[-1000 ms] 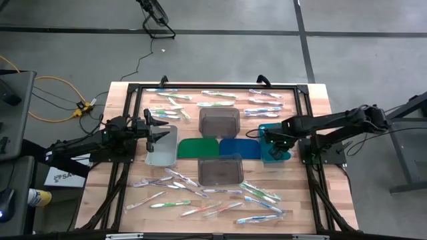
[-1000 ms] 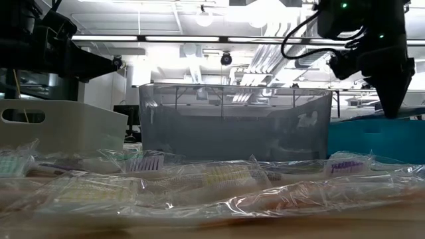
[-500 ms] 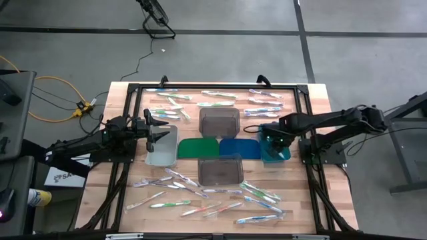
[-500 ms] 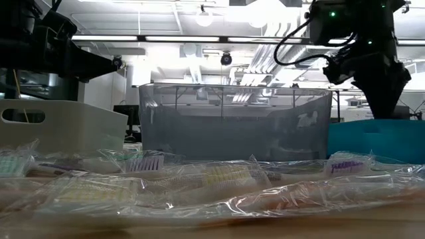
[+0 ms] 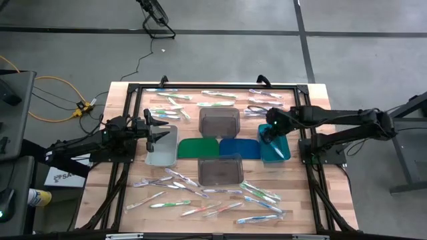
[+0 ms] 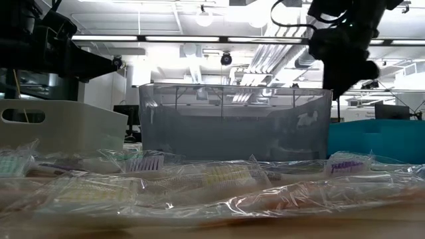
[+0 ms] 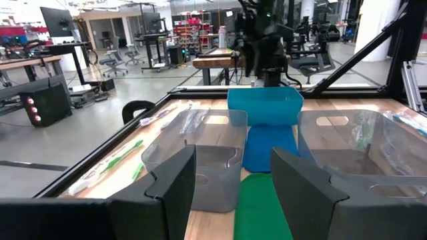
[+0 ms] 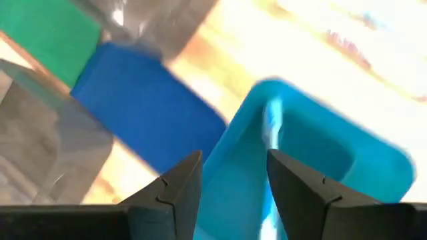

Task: Pick & Place Toothbrushes
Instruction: Put the blue toothbrush into the blue bin

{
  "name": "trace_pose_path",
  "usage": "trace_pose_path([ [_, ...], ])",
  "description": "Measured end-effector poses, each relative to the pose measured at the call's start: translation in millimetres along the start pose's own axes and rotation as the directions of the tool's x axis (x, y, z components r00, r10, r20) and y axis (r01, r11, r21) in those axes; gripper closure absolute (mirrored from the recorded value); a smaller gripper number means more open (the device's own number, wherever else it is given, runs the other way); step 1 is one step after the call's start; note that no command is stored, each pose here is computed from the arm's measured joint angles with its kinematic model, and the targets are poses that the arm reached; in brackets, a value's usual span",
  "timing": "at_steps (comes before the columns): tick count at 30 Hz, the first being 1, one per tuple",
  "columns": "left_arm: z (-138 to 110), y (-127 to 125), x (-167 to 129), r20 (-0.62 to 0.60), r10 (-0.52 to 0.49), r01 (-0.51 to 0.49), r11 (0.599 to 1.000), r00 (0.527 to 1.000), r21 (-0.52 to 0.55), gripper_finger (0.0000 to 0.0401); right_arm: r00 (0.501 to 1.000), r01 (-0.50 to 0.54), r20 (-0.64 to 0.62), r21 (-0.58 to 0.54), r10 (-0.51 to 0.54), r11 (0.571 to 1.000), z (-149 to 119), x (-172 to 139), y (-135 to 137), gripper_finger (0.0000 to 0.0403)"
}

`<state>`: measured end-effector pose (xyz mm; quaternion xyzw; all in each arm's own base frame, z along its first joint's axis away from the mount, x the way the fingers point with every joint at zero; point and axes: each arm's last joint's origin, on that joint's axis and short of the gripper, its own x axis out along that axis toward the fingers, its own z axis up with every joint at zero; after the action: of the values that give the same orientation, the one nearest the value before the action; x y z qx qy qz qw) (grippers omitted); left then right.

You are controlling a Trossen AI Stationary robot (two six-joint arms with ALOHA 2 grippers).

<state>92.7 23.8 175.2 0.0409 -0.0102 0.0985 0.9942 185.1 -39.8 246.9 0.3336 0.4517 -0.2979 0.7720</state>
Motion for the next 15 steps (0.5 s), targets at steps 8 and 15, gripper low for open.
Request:
trace_pose_path([
  [8,-0.1,0.0,0.0,0.000,0.000,0.000,1.000,1.000,0.000,0.0214,0.994,0.084,0.089,-0.279,-0.061,0.957,29.0,1.2,-31.3,0.0241],
  [15,0.0,0.0,0.0,0.000,0.000,0.000,1.000,1.000,0.000,0.0214,0.987,0.161,0.070,-0.466,-0.145,0.870,50.2,18.1,-57.2,0.0241],
])
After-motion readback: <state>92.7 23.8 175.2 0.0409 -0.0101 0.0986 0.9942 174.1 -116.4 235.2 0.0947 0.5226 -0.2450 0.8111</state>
